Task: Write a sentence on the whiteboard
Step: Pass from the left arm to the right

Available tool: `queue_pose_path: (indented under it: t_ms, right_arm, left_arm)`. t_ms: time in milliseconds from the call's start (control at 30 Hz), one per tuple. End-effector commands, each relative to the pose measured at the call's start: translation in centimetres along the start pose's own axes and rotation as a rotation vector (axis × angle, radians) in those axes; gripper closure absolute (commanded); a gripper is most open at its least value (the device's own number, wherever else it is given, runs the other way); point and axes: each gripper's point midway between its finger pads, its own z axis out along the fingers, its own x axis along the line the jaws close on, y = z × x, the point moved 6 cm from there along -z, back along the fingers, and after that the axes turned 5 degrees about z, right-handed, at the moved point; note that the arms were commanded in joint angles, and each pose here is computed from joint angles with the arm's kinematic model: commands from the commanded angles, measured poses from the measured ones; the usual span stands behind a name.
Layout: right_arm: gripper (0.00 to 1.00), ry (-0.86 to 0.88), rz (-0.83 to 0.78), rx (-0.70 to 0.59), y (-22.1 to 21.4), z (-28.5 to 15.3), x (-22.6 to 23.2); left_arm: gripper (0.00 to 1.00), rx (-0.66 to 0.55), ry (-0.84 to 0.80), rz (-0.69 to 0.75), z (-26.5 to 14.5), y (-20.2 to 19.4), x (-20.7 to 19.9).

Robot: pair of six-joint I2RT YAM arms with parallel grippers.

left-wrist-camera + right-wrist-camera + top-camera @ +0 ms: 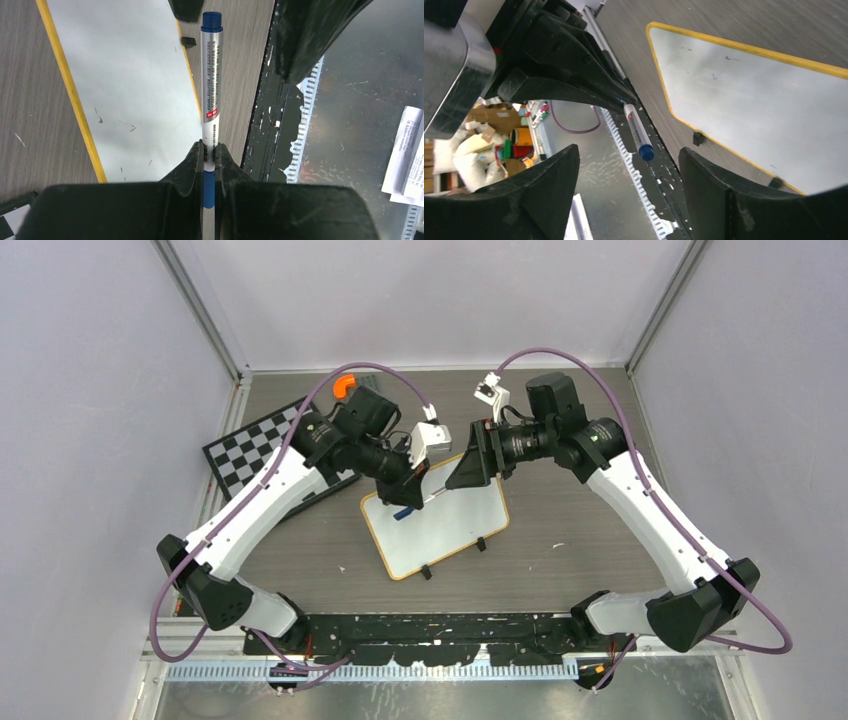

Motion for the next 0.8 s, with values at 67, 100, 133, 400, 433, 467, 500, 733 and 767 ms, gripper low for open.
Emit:
queue_pose_path:
  t_ms: [67, 100, 133, 400, 433, 467, 500, 733, 767]
  right_arm:
    - [0.38, 0.075, 0.026, 0.018, -0.2, 0.6, 1.0]
    - [0.4, 0.076, 0.029, 0.024, -0.3, 0.8, 0.9]
    - [0.42, 0.075, 0.027, 0.026, -0.3, 1.0, 0.9]
    - [0.59, 0.065, 0.03, 0.036, -0.1, 1.6, 0.7]
    - [0.62, 0.065, 0.029, 0.039, -0.2, 1.6, 0.7]
    - [0.67, 0.065, 0.027, 0.042, -0.2, 1.7, 0.7]
    - [0.77, 0.067, 0.022, 0.044, -0.2, 1.7, 0.7]
    - [1.0, 0.045, -0.005, 0.024, 0.1, 0.8, 0.9]
    - [1.0, 0.046, -0.002, 0.014, 0.3, 0.5, 0.9]
  left_arm:
    - [1.0, -0.065, -0.008, 0.078, -1.2, 2.0, -0.9]
    - [1.0, -0.065, -0.011, 0.08, -1.1, 2.1, -1.0]
    - [1.0, -0.063, -0.014, 0.082, -1.0, 2.1, -1.0]
    - [1.0, -0.053, -0.035, 0.104, -0.6, 2.2, -1.6]
    - [1.0, -0.054, -0.036, 0.106, -0.6, 2.3, -1.6]
    - [1.0, -0.055, -0.038, 0.105, -0.6, 2.3, -1.6]
    - [1.0, -0.058, -0.037, 0.106, -0.7, 2.4, -1.6]
    - [0.45, -0.047, -0.037, 0.129, -1.8, 1.8, -1.7]
    - [0.29, -0.064, -0.034, 0.126, -2.1, 1.6, -1.7]
